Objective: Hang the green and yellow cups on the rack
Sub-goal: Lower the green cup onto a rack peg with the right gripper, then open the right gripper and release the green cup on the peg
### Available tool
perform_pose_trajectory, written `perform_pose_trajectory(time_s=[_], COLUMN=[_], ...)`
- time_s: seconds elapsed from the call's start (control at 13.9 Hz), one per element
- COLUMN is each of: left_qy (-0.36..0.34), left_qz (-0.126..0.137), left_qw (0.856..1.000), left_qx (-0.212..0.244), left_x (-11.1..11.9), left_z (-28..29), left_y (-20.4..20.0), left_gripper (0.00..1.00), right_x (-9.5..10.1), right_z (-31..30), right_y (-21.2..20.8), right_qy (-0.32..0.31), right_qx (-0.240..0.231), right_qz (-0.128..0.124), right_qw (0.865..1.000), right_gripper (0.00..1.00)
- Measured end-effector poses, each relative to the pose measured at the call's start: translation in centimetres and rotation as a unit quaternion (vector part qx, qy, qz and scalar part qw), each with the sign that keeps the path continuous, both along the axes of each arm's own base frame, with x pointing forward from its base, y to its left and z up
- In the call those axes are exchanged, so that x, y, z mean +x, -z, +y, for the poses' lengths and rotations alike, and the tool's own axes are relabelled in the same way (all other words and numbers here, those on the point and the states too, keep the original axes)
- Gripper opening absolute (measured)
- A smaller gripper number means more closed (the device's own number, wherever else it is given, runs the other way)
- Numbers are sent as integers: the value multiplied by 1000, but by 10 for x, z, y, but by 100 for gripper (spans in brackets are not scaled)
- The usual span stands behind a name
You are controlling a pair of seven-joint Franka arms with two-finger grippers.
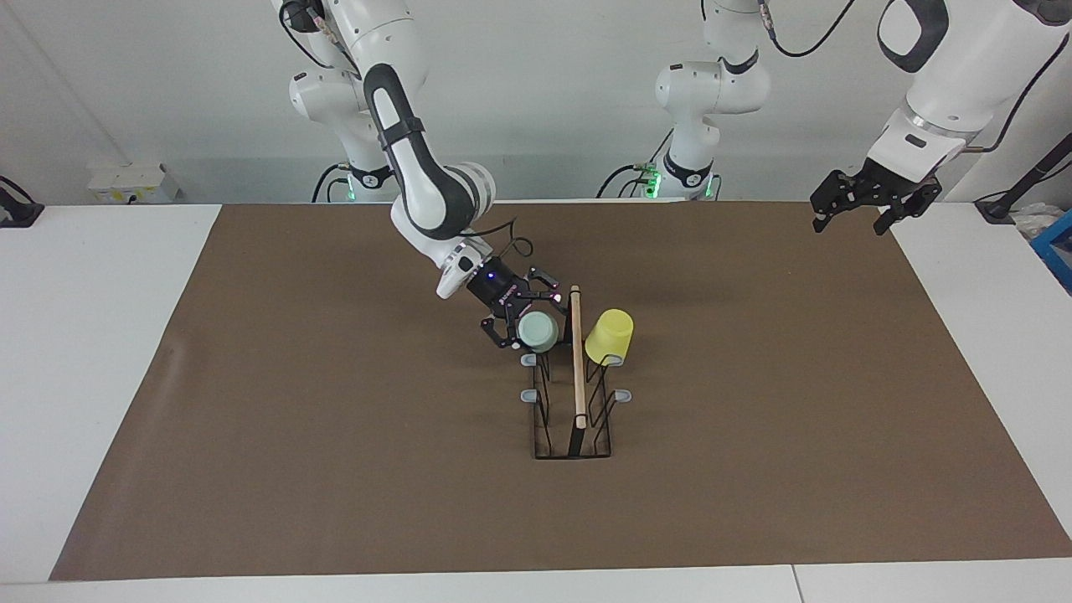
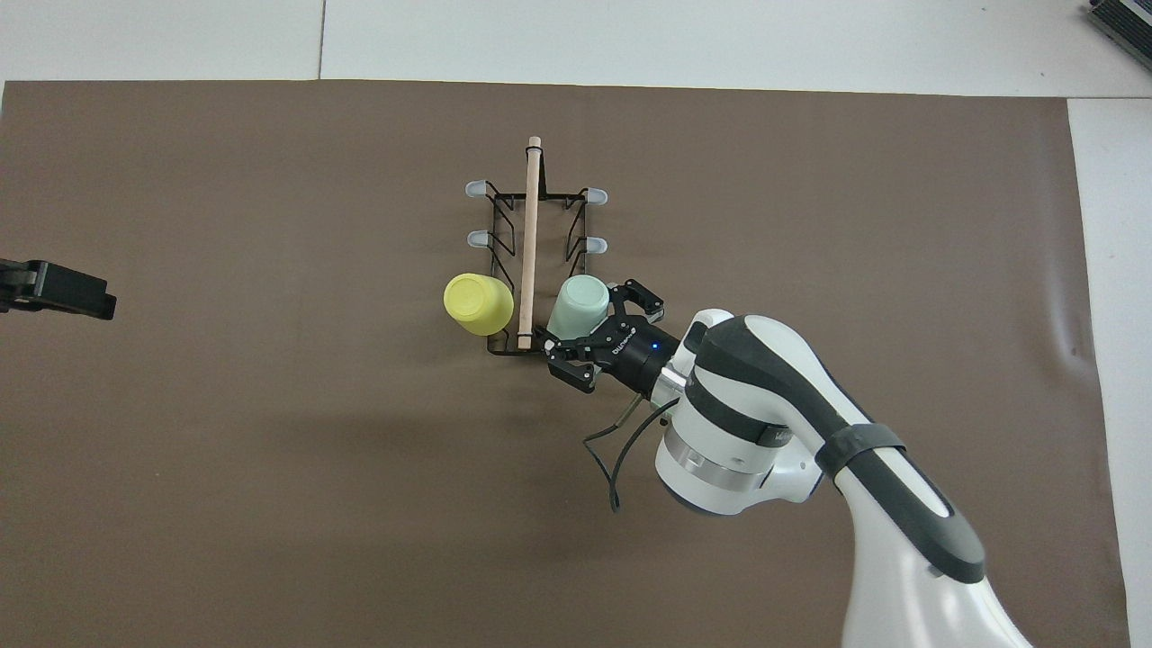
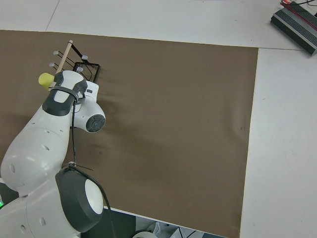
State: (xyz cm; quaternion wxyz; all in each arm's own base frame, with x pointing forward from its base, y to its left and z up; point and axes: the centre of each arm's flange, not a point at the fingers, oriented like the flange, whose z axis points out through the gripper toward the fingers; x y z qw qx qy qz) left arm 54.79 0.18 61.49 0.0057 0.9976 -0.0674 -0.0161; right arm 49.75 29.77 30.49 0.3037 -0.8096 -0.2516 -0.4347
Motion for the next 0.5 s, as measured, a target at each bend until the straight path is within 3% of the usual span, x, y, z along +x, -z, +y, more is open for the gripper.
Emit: perform_pose_trajectory(time_s=[0.5], left_qy=[0], left_qz=[0], left_qw=[1000], left_qx=[0], left_x=[0], left_z=[0], left_y=[0], left_gripper=[100], right_x=[-3], right_z=[-5], right_y=[-7], right_qy=[12], right_qx=[-20], right_qz=[3], right_qw=[1000], right_gripper=[100])
